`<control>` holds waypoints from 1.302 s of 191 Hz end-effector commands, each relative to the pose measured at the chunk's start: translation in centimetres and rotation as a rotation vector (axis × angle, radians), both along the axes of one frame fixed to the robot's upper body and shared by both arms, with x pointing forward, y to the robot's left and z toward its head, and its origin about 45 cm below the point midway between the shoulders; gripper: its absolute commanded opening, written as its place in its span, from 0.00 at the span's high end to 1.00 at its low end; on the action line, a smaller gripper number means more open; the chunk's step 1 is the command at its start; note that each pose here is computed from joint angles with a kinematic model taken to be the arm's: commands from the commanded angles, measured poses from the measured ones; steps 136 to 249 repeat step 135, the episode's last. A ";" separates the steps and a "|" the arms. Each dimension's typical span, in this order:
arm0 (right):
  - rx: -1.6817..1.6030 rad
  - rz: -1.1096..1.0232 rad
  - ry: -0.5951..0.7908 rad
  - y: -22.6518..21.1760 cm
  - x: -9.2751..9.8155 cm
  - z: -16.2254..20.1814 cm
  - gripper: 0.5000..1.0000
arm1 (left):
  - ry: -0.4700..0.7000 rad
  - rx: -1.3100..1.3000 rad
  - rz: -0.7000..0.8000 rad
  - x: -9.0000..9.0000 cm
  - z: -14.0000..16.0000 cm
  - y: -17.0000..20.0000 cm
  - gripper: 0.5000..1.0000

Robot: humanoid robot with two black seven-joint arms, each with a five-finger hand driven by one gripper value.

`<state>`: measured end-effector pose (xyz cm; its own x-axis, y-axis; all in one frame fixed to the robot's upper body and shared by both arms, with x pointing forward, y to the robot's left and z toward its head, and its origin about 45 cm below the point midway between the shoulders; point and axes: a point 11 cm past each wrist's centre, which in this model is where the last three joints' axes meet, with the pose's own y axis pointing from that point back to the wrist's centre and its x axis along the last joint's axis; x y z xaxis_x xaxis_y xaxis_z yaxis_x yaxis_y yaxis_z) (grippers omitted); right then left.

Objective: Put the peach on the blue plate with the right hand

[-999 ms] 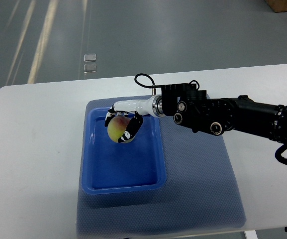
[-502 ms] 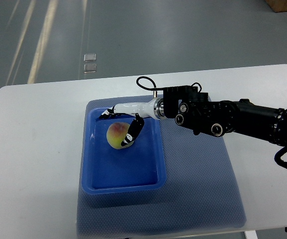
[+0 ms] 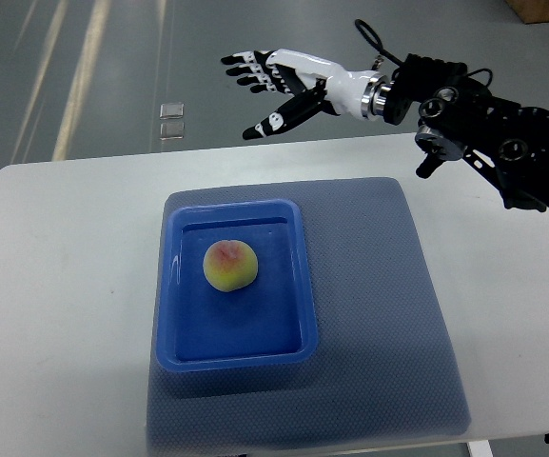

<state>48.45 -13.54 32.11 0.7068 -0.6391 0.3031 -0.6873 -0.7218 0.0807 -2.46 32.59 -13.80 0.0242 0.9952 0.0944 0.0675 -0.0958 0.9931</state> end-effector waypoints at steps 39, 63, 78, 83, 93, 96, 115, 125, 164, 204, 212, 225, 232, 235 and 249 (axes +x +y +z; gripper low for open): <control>0.517 -0.335 0.232 -9.5 -0.4 -5.8 0.14 | 0.000 -0.002 -0.001 0.0 0.0 0.0 0.00; 0.746 -0.463 0.340 -11.9 -1.2 -9.0 0.14 | 0.000 -0.002 -0.001 0.0 0.0 0.0 0.00; 0.806 -0.497 0.376 -12.4 -1.6 -10.2 0.14 | 0.000 -0.003 -0.001 0.0 0.0 -0.1 0.00; 0.872 -0.527 0.409 -12.6 -2.0 -11.5 0.14 | 0.000 -0.003 -0.001 0.0 0.0 -0.1 0.00; 0.944 -0.557 0.415 -13.0 -2.5 -12.3 0.14 | 0.000 -0.003 -0.003 0.0 0.0 -0.1 0.00; 0.970 -0.568 0.412 -13.2 -2.6 -12.6 0.14 | 0.000 -0.003 -0.003 0.0 0.0 -0.1 0.00; 1.065 -0.616 0.377 -14.1 -3.1 -13.0 0.14 | 0.000 -0.003 -0.003 0.0 0.0 -0.1 0.00; 1.078 -0.622 0.367 -14.3 -3.2 -13.0 0.14 | 0.000 -0.003 -0.003 0.0 0.0 -0.1 0.00; 1.104 -0.632 0.344 -14.3 -3.2 -13.0 0.14 | 0.000 -0.003 -0.003 0.0 0.0 -0.1 0.00; 1.104 -0.632 0.344 -14.3 -3.2 -13.0 0.14 | 0.000 -0.003 -0.003 0.0 0.0 -0.1 0.00; 1.104 -0.632 0.344 -14.3 -3.2 -13.0 0.14 | 0.000 -0.003 -0.003 0.0 0.0 -0.1 0.00; 1.104 -0.632 0.344 -14.3 -3.2 -13.0 0.14 | 0.000 -0.003 -0.003 0.0 0.0 -0.1 0.00; 1.104 -0.632 0.344 -14.3 -3.2 -13.0 0.14 | 0.000 -0.003 -0.003 0.0 0.0 -0.1 0.00; 1.104 -0.632 0.344 -14.3 -3.2 -13.0 0.14 | 0.000 -0.003 -0.003 0.0 0.0 -0.1 0.00; 1.104 -0.632 0.344 -14.3 -3.2 -13.0 0.14 | 0.000 -0.003 -0.003 0.0 0.0 -0.1 0.00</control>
